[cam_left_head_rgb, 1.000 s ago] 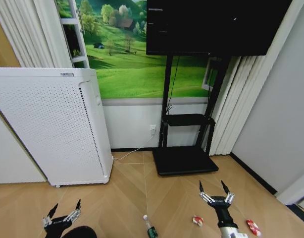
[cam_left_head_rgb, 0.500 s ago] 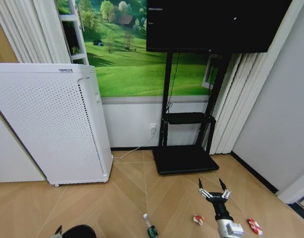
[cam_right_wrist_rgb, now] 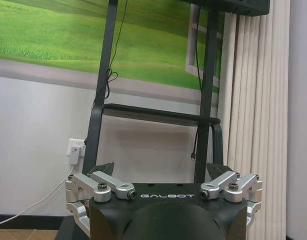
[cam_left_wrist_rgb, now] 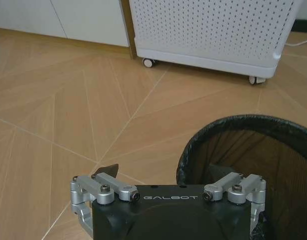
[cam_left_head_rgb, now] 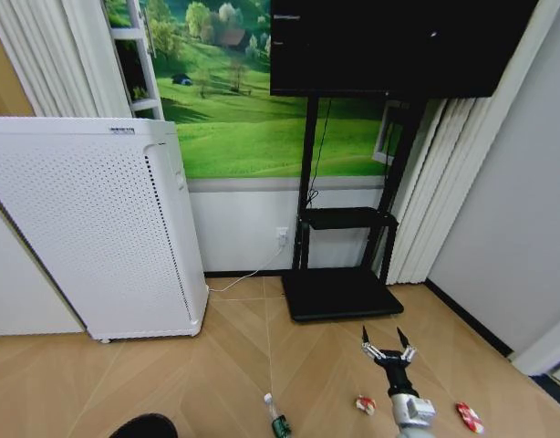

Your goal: Pick up the trash bin and place the garbage on the floor into it.

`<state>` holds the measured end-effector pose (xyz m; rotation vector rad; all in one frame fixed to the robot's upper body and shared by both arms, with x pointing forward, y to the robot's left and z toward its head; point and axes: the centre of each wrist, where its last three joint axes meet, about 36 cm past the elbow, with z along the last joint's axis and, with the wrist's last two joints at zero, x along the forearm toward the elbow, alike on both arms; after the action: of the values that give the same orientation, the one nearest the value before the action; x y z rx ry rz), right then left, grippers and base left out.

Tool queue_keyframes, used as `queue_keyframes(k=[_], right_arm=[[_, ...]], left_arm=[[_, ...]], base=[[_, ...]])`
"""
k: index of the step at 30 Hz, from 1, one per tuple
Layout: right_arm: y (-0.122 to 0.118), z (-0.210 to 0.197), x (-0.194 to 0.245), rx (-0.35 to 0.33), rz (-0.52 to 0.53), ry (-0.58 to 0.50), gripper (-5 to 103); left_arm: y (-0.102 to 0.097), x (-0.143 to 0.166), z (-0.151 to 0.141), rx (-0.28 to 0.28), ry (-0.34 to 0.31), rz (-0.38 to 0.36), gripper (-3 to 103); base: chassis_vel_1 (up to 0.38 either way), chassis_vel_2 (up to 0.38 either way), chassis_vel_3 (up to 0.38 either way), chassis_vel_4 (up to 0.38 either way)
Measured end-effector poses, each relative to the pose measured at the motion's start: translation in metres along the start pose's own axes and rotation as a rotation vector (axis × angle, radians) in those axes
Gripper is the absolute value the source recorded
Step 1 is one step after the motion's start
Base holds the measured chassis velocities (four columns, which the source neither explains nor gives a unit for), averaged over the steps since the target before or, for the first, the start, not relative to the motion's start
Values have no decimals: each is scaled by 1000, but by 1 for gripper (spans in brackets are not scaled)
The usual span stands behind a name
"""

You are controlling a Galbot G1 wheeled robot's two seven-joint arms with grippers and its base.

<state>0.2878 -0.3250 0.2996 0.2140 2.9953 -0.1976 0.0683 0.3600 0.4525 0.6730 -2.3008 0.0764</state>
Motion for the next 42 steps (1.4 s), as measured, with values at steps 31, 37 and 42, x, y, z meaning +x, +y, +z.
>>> queue_keyframes(k=[31, 37, 42], right_arm=[[-32, -27, 24, 53, 29, -15, 100], [-29, -31, 25, 48, 52, -14, 100], [-27, -40, 25, 45, 84, -18, 100]], left_arm=[[6, -144, 42, -35, 126, 110, 51], [7, -148, 41, -23, 105, 125, 24], [8, -149, 40, 11, 27, 156, 6]], base=[[0, 0, 0, 0], [0, 0, 0, 0], [0, 0, 0, 0]])
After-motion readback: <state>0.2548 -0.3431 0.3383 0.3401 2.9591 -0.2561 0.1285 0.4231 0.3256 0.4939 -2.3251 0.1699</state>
